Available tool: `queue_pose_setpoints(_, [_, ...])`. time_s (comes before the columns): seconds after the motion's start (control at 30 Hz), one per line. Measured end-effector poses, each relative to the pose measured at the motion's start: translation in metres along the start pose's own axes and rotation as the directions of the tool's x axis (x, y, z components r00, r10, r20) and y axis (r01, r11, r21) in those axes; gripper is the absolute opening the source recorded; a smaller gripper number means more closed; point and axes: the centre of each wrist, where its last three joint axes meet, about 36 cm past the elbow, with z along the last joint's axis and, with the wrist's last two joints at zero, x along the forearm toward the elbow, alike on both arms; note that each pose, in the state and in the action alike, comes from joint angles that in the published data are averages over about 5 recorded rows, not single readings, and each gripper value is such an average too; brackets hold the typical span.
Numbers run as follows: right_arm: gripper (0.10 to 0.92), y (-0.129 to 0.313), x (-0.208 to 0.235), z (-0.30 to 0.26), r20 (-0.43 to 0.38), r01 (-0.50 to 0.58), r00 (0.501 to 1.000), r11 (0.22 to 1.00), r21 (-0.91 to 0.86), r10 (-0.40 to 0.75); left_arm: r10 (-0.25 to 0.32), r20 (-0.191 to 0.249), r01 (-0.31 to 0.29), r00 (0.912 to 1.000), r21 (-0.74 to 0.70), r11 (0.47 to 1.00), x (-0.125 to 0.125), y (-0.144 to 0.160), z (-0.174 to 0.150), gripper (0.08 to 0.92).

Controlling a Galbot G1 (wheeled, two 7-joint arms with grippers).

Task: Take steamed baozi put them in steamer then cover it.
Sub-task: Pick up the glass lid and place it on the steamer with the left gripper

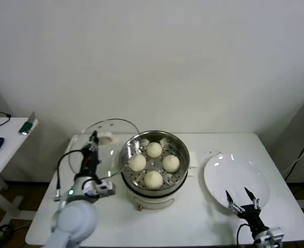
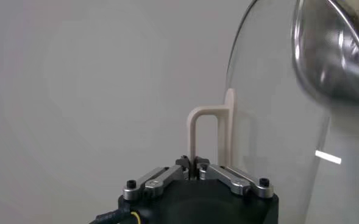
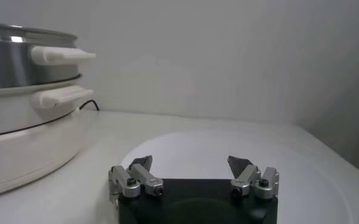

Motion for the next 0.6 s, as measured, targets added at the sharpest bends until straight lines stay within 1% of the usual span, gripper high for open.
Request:
queue_pose_setpoints(0.27, [0.823, -0.001, 0.000, -0.001, 0.010, -0.001, 1.000, 1.000, 0.003, 0.001, 0.030, 0.070, -0.032, 0.9971, 0.022, 0.999, 0.009, -0.015, -0.061, 0.138])
queue_pose_setpoints(0.47, [0.823, -0.001, 0.002, 0.000, 0.013, 0.001, 1.000, 1.000, 0.001, -0.001, 0.022, 0.108, -0.025, 0.9939, 0.030, 0.999, 0.012, -0.024, -0.101, 0.138])
queue_pose_setpoints(0.6, [0.823, -0.001, 0.004, 0.002, 0.014, 0.000, 1.000, 1.000, 0.000, 0.000, 0.018, 0.128, -0.022, 0.9916, 0.030, 0.999, 0.013, -0.031, -0.121, 0.138])
